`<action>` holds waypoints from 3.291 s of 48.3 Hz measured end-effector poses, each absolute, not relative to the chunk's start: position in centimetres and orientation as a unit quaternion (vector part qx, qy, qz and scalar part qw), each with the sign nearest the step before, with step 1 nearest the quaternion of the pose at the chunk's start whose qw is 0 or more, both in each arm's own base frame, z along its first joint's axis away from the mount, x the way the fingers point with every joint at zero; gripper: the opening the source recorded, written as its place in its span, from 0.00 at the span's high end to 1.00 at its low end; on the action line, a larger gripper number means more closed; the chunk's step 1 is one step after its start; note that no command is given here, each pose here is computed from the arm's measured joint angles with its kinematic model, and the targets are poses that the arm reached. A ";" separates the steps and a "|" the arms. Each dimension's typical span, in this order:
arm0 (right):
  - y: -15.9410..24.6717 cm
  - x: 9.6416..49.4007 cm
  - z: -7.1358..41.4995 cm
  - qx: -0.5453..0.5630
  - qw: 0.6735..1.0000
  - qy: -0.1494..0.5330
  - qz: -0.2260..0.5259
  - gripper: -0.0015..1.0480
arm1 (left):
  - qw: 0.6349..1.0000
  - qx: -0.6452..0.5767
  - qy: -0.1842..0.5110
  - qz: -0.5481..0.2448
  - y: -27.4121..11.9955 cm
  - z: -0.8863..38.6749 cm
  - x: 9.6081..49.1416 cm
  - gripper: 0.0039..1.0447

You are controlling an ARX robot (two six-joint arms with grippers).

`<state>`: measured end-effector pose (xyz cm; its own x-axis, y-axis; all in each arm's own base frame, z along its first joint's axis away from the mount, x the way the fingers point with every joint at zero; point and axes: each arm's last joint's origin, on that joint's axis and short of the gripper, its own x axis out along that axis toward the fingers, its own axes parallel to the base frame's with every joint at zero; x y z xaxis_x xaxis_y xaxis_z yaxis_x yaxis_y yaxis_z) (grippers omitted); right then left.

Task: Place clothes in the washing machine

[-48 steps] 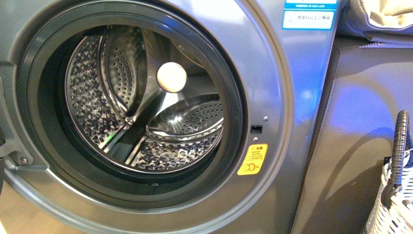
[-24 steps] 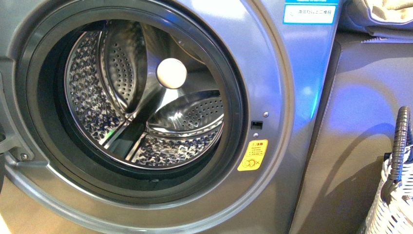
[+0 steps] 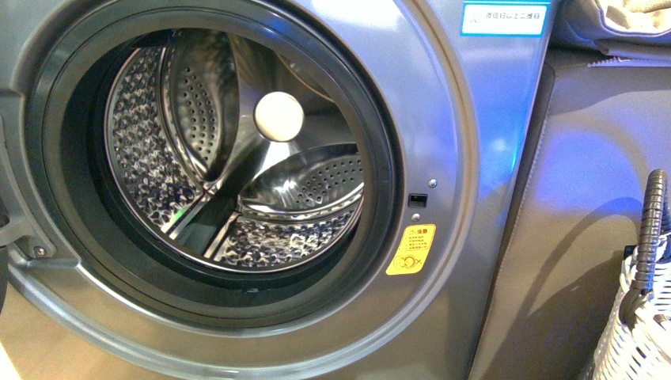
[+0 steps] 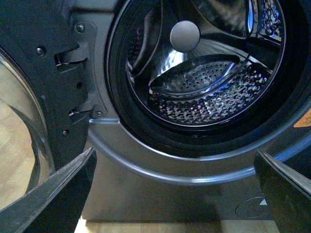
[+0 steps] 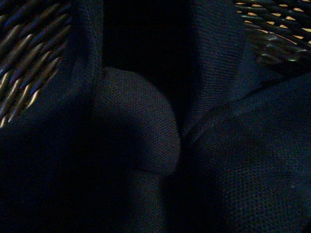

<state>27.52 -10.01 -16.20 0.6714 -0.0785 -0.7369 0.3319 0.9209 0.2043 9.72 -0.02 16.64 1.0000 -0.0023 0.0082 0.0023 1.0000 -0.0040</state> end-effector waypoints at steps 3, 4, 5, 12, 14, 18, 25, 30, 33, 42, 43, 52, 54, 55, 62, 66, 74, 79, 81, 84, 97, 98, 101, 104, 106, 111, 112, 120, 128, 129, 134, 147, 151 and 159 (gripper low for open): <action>-10.0 27.5 -16.2 0.163 0.900 0.389 -0.115 0.27 | 1.000 -0.002 -0.004 -0.001 0.0 16.7 9.7 0.06; -10.0 27.5 -16.2 0.162 0.900 0.389 -0.116 0.30 | 1.000 -0.002 -0.004 -0.001 0.0 16.6 9.7 0.06; -10.0 27.4 -16.2 0.162 0.899 0.389 -0.116 0.32 | 1.000 -0.002 -0.004 -0.001 0.0 16.6 9.7 0.06; -9.8 27.2 -16.1 0.165 0.899 0.388 -0.117 0.51 | 1.000 -0.002 -0.004 -0.001 0.0 16.7 9.7 0.06; -9.8 27.1 -16.0 0.168 0.899 0.387 -0.117 0.58 | 1.000 -0.002 -0.004 -0.001 0.0 16.6 9.7 0.06; -9.6 26.9 -15.7 0.174 0.900 0.382 -0.114 0.72 | 1.000 -0.002 -0.004 -0.001 0.0 16.7 9.7 0.06; -9.4 26.6 -14.6 0.179 0.904 0.371 -0.114 0.89 | 1.000 -0.002 -0.004 -0.001 0.0 16.7 9.7 0.06; -9.2 26.0 -12.8 0.187 0.911 0.350 -0.112 0.93 | 1.000 -0.002 -0.004 -0.001 0.0 16.7 9.7 0.06; -9.1 25.8 -11.7 0.185 0.916 0.337 -0.111 0.93 | 1.000 -0.002 -0.004 -0.001 0.0 16.6 9.7 0.06; -8.9 25.3 -10.5 0.180 0.923 0.322 -0.110 0.93 | 1.000 -0.002 -0.004 -0.001 0.0 16.7 9.7 0.06; -8.9 25.2 -10.5 0.180 0.922 0.324 -0.111 0.93 | 1.000 -0.002 -0.004 -0.001 0.0 16.6 9.7 0.06; -8.8 24.9 -10.5 0.181 0.920 0.329 -0.113 0.93 | 1.000 -0.002 -0.004 -0.001 0.0 16.6 9.7 0.06; -8.8 24.9 -10.5 0.181 0.920 0.329 -0.113 0.93 | 1.000 -0.002 -0.004 -0.001 0.0 16.7 9.7 0.06; -8.8 24.9 -10.5 0.181 0.920 0.329 -0.113 0.93 | 1.000 -0.002 -0.004 -0.001 0.0 16.6 9.7 0.06; -8.8 24.8 -10.5 0.181 0.919 0.330 -0.114 0.93 | 1.000 -0.002 -0.004 -0.001 0.0 16.7 9.7 0.06; -8.8 24.8 -10.5 0.181 0.919 0.330 -0.114 0.93 | 1.000 -0.002 -0.004 -0.001 0.0 16.7 9.7 0.06; -8.8 24.8 -10.5 0.181 0.919 0.330 -0.114 0.93 | 1.000 -0.002 -0.004 -0.001 0.0 16.6 9.7 0.06; -8.8 24.8 -10.5 0.182 0.919 0.331 -0.114 0.93 | 1.000 -0.002 -0.004 -0.001 0.0 16.6 9.7 0.06; -8.8 24.8 -10.5 0.182 0.919 0.331 -0.114 0.93 | 1.000 -0.002 -0.004 -0.001 0.0 16.6 9.7 0.06; -8.8 24.7 -10.5 0.184 0.918 0.331 -0.113 0.93 | 1.000 -0.002 -0.004 -0.001 0.0 16.6 9.7 0.06; -10.3 21.3 2.8 0.368 0.894 0.219 -0.128 0.94 | 1.000 -0.002 -0.004 0.000 0.0 16.6 9.7 0.06; -10.4 21.7 2.9 0.369 0.895 0.213 -0.129 0.94 | 1.000 -0.002 -0.004 0.000 0.0 16.6 9.7 0.06; -10.4 22.6 2.7 0.374 0.893 0.212 -0.137 0.94 | 1.000 -0.002 -0.004 -0.001 0.0 16.6 9.7 0.06; -9.9 22.6 2.3 0.377 0.888 0.222 -0.143 0.94 | 1.000 -0.002 -0.004 -0.001 0.0 16.6 9.7 0.06; -9.2 22.3 2.3 0.374 0.888 0.229 -0.140 0.94 | 1.000 -0.002 -0.004 -0.001 0.0 16.6 9.7 0.06; -7.8 22.1 3.8 0.343 0.907 0.210 -0.125 0.94 | 1.000 -0.002 -0.004 -0.001 0.0 16.6 9.7 0.06; -7.5 22.1 4.3 0.332 0.914 0.201 -0.119 0.94 | 1.000 -0.002 -0.004 -0.001 0.0 16.6 9.7 0.06; -4.9 21.0 9.5 0.233 0.962 0.127 -0.067 0.94 | 1.000 -0.002 -0.004 -0.001 0.0 16.6 9.7 0.06; -3.1 20.0 13.4 0.168 0.982 0.077 -0.032 0.94 | 1.000 -0.002 -0.004 -0.001 0.0 16.6 9.7 0.06; -2.8 19.9 14.0 0.162 0.984 0.069 -0.027 0.94 | 1.000 -0.002 -0.004 -0.001 0.0 16.6 9.7 0.06; -1.6 18.5 17.1 0.115 0.993 0.022 -0.003 0.94 | 1.000 -0.002 -0.004 -0.001 0.0 16.6 9.7 0.06; -1.7 16.3 25.9 0.044 0.992 -0.114 0.008 0.94 | 1.000 -0.002 -0.004 -0.001 0.0 16.6 9.7 0.06; -1.9 16.4 28.3 0.027 0.990 -0.139 0.004 0.94 | 1.000 -0.002 -0.004 -0.001 0.0 16.6 9.7 0.06; -2.1 16.7 32.4 -0.001 0.985 -0.170 -0.001 0.94 | 1.000 -0.002 -0.004 -0.001 0.0 16.6 9.7 0.06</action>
